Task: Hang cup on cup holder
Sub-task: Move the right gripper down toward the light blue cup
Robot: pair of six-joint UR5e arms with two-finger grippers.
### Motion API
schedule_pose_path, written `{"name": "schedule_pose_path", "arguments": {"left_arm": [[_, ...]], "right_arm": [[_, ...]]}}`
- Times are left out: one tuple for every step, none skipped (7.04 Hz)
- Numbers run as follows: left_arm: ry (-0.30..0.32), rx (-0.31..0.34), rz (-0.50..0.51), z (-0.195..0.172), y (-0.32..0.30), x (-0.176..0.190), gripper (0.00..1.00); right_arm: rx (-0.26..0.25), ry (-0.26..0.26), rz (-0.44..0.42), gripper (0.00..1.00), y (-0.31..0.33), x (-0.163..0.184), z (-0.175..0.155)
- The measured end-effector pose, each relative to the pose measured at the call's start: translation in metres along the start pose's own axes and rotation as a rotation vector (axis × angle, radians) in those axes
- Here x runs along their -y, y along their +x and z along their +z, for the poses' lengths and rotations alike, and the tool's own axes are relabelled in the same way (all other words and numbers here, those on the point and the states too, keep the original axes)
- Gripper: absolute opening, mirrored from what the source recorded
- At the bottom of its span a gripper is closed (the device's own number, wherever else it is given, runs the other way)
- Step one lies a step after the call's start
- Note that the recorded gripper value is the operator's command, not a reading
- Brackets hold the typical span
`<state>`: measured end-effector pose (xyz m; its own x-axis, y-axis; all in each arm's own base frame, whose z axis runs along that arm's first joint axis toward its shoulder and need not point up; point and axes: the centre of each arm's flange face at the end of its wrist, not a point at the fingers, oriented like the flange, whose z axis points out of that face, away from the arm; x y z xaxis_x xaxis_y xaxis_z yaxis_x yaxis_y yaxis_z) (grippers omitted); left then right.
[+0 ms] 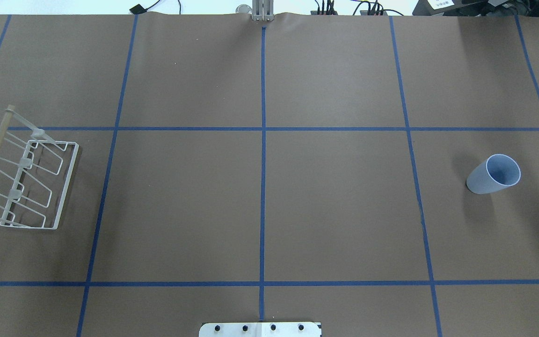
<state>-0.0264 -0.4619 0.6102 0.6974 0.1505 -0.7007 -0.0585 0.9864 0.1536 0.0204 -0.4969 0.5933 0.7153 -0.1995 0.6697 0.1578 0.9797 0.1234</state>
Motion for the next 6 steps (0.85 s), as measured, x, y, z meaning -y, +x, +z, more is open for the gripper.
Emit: {"name": "schedule_pose_path", "arguments": {"left_arm": [[0.000, 0.000, 0.000, 0.000, 0.000, 0.000, 0.99], [0.002, -0.001, 0.000, -0.001, 0.001, 0.000, 0.99], [0.003, -0.001, 0.000, -0.001, 0.001, 0.000, 0.99], [0.004, 0.000, 0.001, -0.002, 0.002, 0.001, 0.99], [0.006, 0.001, 0.002, -0.003, 0.003, 0.001, 0.99], [0.007, 0.001, 0.003, -0.003, 0.003, 0.001, 0.99]], "right_arm": [[-0.001, 0.016, -0.027, 1.00, -0.003, -0.001, 0.004], [0.000, 0.045, -0.082, 1.00, -0.009, -0.004, 0.013], [0.003, 0.069, -0.135, 1.00, -0.019, -0.006, 0.025], [0.013, 0.072, -0.137, 1.00, -0.036, -0.004, 0.037], [0.030, 0.059, -0.081, 1.00, -0.063, 0.001, 0.049], [0.047, 0.048, -0.029, 1.00, -0.091, 0.005, 0.059]]}}
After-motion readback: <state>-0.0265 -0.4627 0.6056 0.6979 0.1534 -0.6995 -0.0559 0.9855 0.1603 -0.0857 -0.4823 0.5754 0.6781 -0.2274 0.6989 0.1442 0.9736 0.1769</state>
